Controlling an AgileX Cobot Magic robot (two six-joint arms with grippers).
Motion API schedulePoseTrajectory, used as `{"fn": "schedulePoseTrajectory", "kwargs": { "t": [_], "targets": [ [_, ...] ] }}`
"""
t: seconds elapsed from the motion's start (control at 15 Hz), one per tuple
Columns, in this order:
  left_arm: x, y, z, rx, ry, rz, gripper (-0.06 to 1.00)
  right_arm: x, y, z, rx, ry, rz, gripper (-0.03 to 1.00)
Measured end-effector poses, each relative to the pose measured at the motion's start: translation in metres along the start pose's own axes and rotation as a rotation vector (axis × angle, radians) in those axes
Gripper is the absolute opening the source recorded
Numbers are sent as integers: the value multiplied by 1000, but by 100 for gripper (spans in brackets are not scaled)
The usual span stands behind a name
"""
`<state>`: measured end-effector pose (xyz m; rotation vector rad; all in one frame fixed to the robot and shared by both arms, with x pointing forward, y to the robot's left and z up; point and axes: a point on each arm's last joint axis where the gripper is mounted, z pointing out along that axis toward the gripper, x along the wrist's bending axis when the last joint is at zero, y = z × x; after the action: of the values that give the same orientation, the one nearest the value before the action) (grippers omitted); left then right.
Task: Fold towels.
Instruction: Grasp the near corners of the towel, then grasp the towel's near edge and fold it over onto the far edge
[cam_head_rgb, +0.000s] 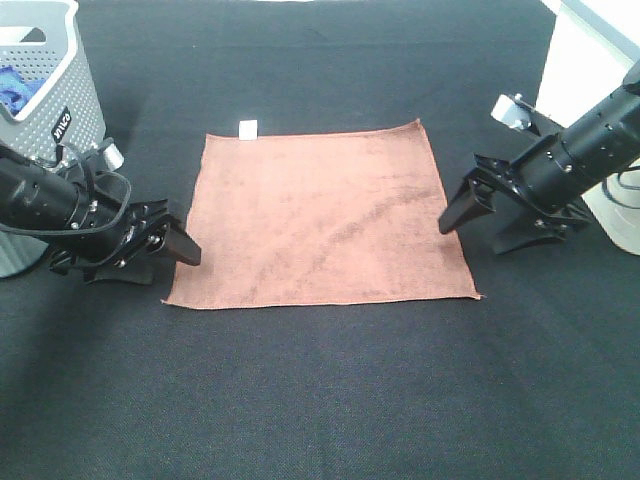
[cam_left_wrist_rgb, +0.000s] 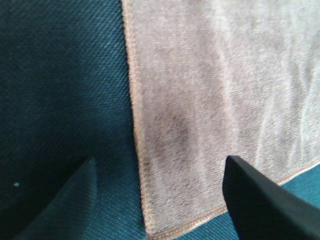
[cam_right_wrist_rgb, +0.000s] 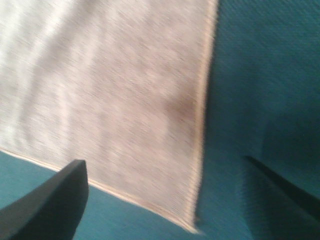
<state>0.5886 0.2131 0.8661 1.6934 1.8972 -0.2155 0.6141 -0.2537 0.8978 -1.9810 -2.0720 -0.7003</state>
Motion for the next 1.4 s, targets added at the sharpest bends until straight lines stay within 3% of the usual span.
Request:
{"fn": "schedulePoseTrajectory", "kwargs": {
  "t": [0.2,0.33,0.47,0.67,0.73,0.87,0.93,1.0,1.07,1.13,1.4],
  "targets": [
    [-3,1,5,2,-13,-16,69,-2,-1,14,13,33,13,75],
    [-17,1,16,11,-34,4,68,3,-5,30,46,46,-5,74],
    [-33,0,29,27,-54,15,63,16,-4,41,41,50,-25,73],
    [-36,-1,33,35,-55,8,48,17,-1,43,35,38,-31,65],
    [-35,-1,35,38,-53,2,40,17,1,43,35,28,-32,61],
    [-33,-3,38,49,-47,-15,12,13,5,44,29,-17,-32,36],
    [-32,-3,38,51,-46,-17,3,12,6,44,27,-40,-27,21],
    [-32,-3,38,51,-45,-17,1,10,7,44,29,-59,-13,10],
    [-32,-3,38,51,-45,-17,1,10,7,44,29,-59,-13,10],
    [-32,-3,38,54,-47,-21,1,9,6,45,35,-72,-1,1],
    [-35,-8,29,115,-24,24,1,13,4,38,67,-61,25,0]
  ]
}}
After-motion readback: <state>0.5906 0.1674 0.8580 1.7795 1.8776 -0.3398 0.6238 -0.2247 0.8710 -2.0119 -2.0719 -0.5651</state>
